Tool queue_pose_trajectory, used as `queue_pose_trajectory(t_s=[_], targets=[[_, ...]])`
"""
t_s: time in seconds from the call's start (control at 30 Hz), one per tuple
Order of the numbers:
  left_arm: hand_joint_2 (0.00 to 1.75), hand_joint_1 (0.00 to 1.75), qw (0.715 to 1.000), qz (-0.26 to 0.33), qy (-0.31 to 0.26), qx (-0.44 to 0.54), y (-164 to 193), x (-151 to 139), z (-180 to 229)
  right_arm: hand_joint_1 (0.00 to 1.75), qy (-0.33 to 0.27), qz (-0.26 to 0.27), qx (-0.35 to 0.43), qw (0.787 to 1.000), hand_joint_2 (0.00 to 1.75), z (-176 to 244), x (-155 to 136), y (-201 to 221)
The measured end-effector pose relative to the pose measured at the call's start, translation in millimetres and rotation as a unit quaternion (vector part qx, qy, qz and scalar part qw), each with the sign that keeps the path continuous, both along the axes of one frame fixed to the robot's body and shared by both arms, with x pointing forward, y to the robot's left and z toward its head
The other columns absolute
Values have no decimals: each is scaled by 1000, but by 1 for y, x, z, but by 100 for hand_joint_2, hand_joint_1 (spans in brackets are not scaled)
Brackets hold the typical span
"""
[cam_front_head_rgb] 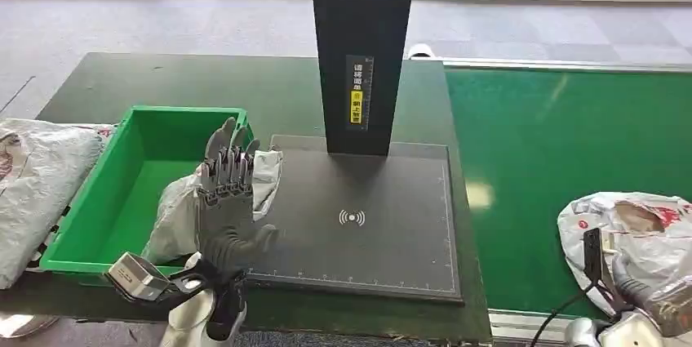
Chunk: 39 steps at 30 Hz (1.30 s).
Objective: Moved the parcel from conveyor to table for the left to box.
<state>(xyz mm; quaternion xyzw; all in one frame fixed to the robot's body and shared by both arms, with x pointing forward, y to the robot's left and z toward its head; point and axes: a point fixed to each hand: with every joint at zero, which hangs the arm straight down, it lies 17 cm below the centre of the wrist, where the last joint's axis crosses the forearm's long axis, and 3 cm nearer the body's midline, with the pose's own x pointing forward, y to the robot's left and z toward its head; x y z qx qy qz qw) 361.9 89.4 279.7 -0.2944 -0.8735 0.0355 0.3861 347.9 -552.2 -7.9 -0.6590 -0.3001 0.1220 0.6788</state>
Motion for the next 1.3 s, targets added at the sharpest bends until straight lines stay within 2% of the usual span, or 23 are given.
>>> queue_pose_trajectory(t_s=[0.2,0.47,0.57,0.87,1.0,1.03,1.17,1.3], targets=[[175,0,1000,1,0,6,-1,0,-1,0,94,12,53,994,175,-54,6,13],[175,0,1000,3,0,6,-1,0,-1,0,155,15,84,984,175,-81,-1,18],[175,0,1000,4,-2,9,-1,0,0,0,194,11,110,975,175,-96,-6,22],[175,0,1000,4,-2,9,-1,0,0,0,198,12,113,974,175,-98,-7,23],[175,0,1000,5,-4,11,-1,-1,1,0,223,16,131,966,175,-105,-5,27],[175,0,1000,5,-6,11,-1,-1,2,175,228,19,134,964,175,-105,-2,28],[175,0,1000,9,-8,12,1,-1,3,175,235,31,136,962,175,-107,2,34],[175,0,1000,9,-7,12,1,-1,3,175,216,42,125,967,175,-101,8,34]])
